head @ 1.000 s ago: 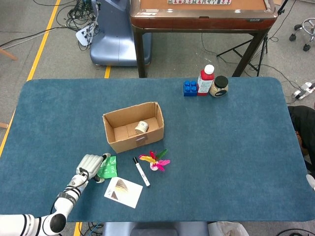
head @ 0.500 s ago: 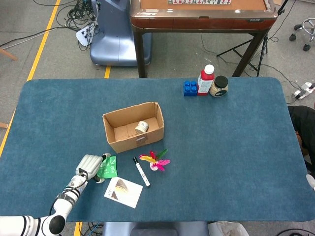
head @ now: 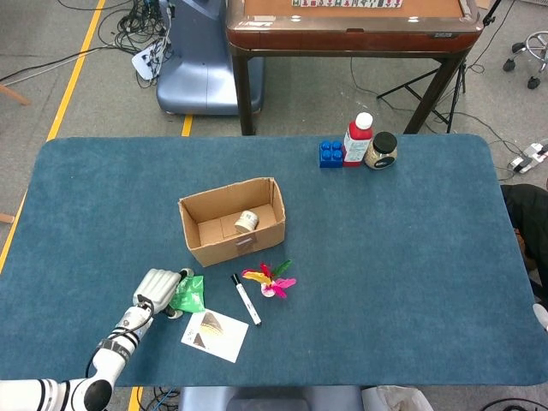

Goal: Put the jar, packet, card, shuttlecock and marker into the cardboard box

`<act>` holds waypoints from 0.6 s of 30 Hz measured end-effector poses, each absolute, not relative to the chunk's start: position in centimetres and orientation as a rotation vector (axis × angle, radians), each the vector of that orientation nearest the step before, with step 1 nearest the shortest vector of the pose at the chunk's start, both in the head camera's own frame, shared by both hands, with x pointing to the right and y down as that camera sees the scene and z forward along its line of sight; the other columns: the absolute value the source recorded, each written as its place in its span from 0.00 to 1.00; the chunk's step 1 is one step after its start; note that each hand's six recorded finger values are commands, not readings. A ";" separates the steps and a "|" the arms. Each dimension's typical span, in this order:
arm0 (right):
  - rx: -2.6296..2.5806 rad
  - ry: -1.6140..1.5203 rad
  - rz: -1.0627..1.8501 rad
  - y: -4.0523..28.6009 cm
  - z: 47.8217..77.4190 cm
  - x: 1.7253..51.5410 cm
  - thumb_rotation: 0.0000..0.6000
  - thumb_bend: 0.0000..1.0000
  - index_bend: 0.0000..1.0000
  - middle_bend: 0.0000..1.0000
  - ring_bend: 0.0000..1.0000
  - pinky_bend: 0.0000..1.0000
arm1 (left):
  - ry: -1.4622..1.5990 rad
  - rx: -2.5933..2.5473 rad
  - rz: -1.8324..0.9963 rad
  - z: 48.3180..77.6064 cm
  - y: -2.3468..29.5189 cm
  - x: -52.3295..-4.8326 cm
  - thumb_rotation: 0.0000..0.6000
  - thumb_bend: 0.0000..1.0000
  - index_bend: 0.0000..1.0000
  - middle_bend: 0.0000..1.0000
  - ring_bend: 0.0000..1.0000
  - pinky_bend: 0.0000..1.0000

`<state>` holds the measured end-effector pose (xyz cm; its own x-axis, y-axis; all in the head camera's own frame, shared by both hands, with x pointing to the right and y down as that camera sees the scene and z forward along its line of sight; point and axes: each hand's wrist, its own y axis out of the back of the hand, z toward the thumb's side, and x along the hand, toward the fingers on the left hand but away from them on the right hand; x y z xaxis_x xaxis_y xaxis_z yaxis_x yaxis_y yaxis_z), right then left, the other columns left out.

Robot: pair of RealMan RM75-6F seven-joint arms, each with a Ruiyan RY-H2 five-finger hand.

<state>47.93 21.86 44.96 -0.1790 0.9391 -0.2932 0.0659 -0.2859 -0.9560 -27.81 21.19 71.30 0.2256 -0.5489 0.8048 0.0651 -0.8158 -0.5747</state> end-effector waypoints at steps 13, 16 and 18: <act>-1.361 -1.224 1.555 21.9 45.0 47.9 1.00 0.19 0.26 0.35 0.26 0.39 | 0.472 -2.013 -1.617 71.4 21.7 -28.4 1.00 0.13 0.61 0.94 0.93 1.00; -1.362 -1.224 1.556 21.8 45.0 48.0 1.00 0.19 0.26 0.35 0.26 0.39 | 0.485 -2.020 -1.613 71.2 21.8 -28.3 1.00 0.13 0.61 0.94 0.93 1.00; -1.362 -1.224 1.556 21.8 45.0 48.0 1.00 0.19 0.26 0.35 0.26 0.39 | 0.496 -2.027 -1.608 71.0 21.8 -28.4 1.00 0.13 0.62 0.94 0.93 1.00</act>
<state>47.98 21.85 45.01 -0.1806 0.9382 -0.2952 0.0664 -0.2878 -0.9554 -28.35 21.76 71.05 0.2351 -0.5681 0.7887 0.0246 -0.8077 -0.5891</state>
